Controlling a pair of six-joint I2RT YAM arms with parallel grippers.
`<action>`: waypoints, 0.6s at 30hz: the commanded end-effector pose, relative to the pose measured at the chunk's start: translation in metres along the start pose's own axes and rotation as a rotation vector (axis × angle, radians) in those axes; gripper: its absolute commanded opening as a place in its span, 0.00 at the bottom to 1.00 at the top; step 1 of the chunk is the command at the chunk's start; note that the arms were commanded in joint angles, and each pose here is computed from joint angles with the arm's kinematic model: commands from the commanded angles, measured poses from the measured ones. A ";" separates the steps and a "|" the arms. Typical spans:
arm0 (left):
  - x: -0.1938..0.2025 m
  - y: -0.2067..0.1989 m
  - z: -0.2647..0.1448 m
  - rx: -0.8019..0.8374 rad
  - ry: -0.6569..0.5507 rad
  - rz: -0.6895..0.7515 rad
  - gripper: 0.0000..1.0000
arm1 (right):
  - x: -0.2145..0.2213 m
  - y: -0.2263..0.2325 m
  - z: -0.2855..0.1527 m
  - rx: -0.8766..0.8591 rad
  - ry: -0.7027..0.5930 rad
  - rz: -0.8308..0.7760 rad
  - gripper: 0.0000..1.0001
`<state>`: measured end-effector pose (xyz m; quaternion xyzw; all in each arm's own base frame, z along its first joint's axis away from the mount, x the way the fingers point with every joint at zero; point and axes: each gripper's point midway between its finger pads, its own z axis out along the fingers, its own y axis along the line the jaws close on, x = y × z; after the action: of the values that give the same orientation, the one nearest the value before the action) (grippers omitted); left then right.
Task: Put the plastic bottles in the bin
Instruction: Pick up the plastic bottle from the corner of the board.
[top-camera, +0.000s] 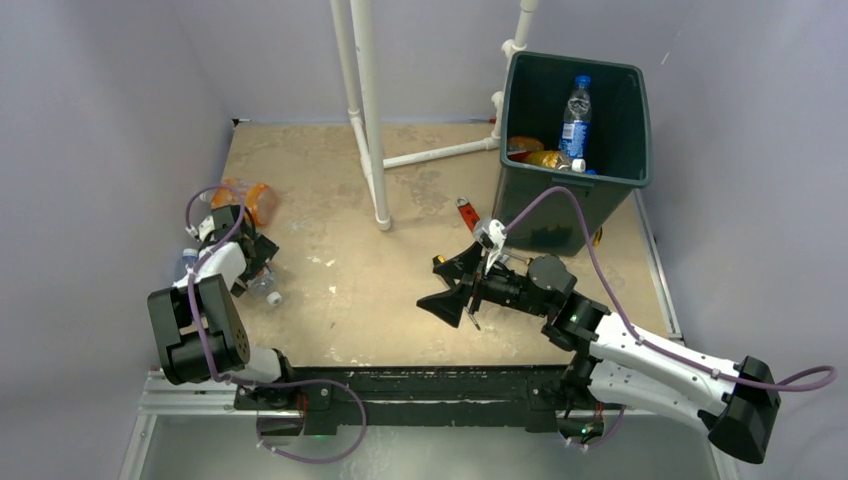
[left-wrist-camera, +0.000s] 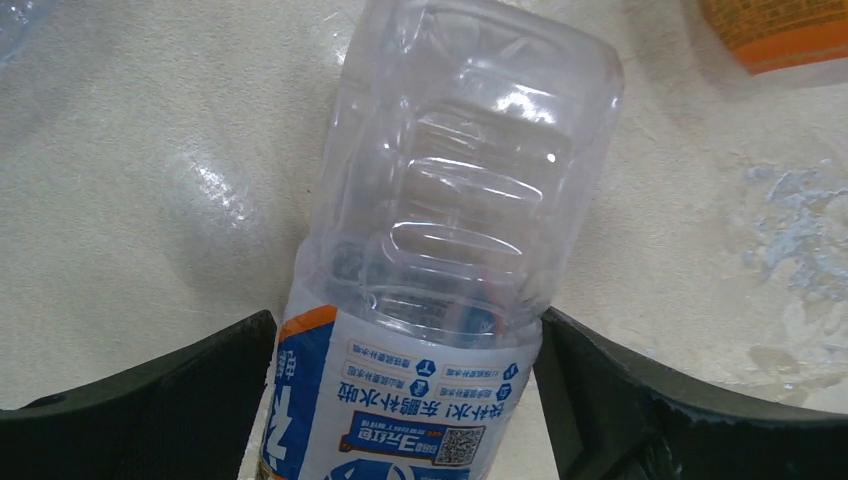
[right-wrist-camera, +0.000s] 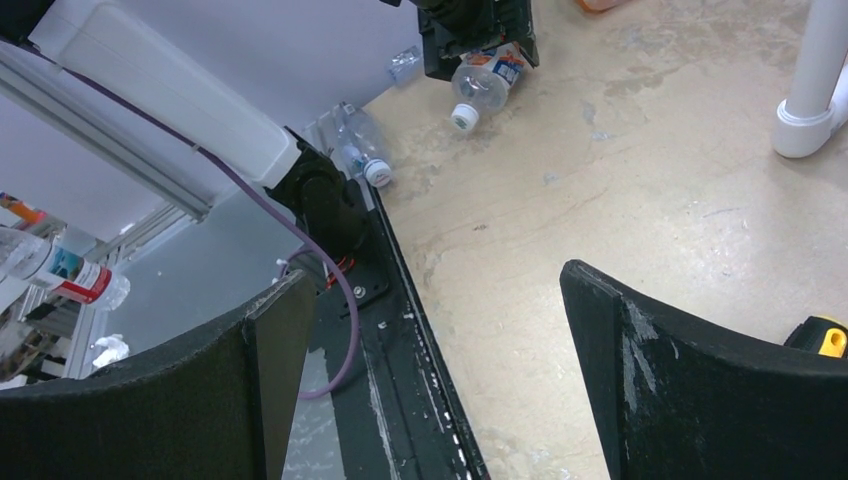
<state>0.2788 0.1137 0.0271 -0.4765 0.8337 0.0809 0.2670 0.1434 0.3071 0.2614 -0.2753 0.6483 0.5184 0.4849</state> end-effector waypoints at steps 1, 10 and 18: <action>-0.018 -0.008 -0.003 0.002 -0.042 -0.039 0.92 | -0.021 0.006 0.003 -0.008 -0.055 -0.012 0.96; -0.003 -0.053 -0.036 0.221 -0.069 -0.056 0.50 | -0.023 0.004 0.003 0.012 -0.057 -0.007 0.95; 0.011 -0.075 -0.079 0.403 -0.090 -0.078 0.34 | -0.035 0.011 0.007 -0.001 -0.051 -0.028 0.95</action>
<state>0.3020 0.0619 0.0601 -0.4540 0.8257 -0.0128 0.3346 0.1498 0.3089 0.2680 -0.2654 0.6572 0.5112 0.4861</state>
